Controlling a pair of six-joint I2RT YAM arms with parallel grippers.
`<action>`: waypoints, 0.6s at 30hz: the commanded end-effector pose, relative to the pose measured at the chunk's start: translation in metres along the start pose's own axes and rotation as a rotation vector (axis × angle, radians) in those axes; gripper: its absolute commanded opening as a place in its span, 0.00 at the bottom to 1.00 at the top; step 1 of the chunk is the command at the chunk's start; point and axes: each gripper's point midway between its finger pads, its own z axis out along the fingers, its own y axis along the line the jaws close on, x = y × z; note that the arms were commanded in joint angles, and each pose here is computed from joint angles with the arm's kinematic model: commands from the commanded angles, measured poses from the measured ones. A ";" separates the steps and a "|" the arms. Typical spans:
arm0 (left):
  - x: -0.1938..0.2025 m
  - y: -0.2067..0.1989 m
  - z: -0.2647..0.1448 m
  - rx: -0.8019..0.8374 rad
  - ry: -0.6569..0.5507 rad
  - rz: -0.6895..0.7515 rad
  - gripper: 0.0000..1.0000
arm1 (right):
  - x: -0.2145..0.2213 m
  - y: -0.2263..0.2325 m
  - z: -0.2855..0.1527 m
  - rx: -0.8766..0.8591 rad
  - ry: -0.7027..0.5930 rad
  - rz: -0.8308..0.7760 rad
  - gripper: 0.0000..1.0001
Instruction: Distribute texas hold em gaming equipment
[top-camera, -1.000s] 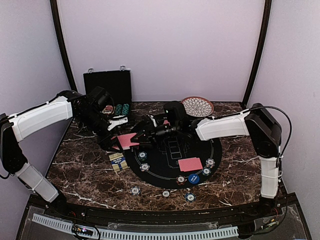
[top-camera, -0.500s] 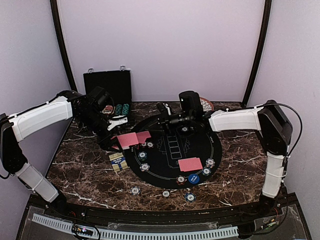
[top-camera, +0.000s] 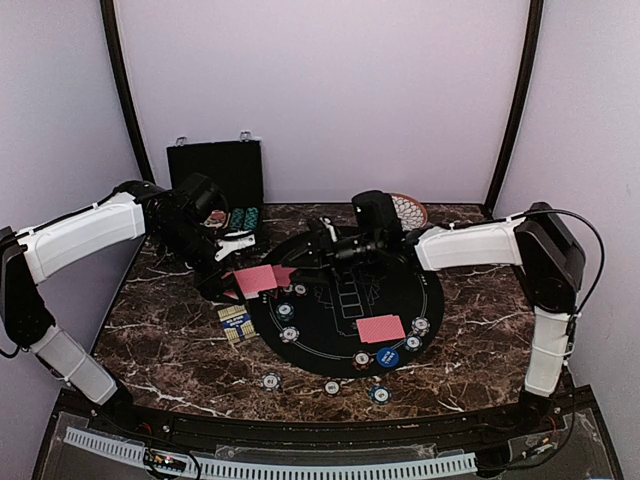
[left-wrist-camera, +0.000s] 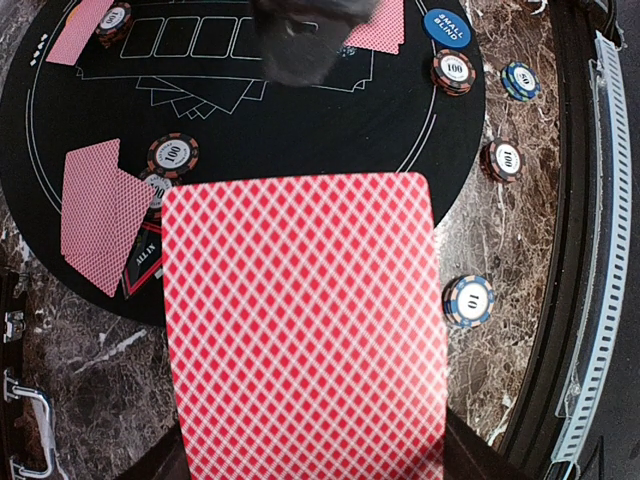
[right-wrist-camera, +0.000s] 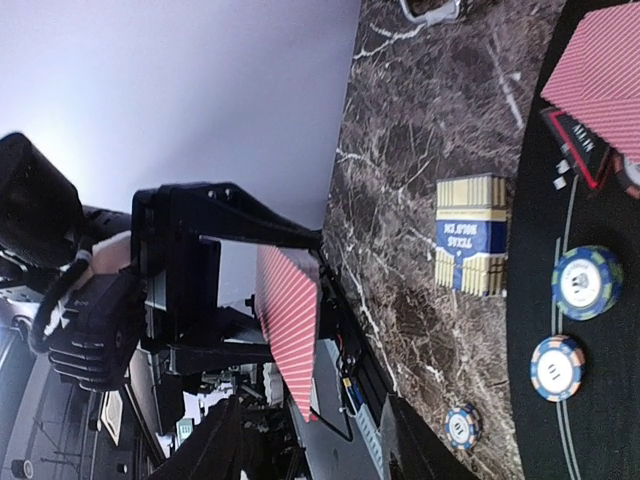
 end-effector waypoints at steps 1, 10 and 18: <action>-0.005 -0.004 -0.010 0.003 -0.033 0.003 0.00 | 0.022 0.017 0.021 -0.063 0.066 -0.043 0.46; -0.005 -0.004 -0.011 0.004 -0.033 0.002 0.00 | 0.035 0.022 0.039 -0.090 0.107 -0.038 0.41; -0.004 -0.006 -0.012 0.008 -0.030 0.005 0.00 | 0.033 0.025 0.043 -0.104 0.110 -0.028 0.23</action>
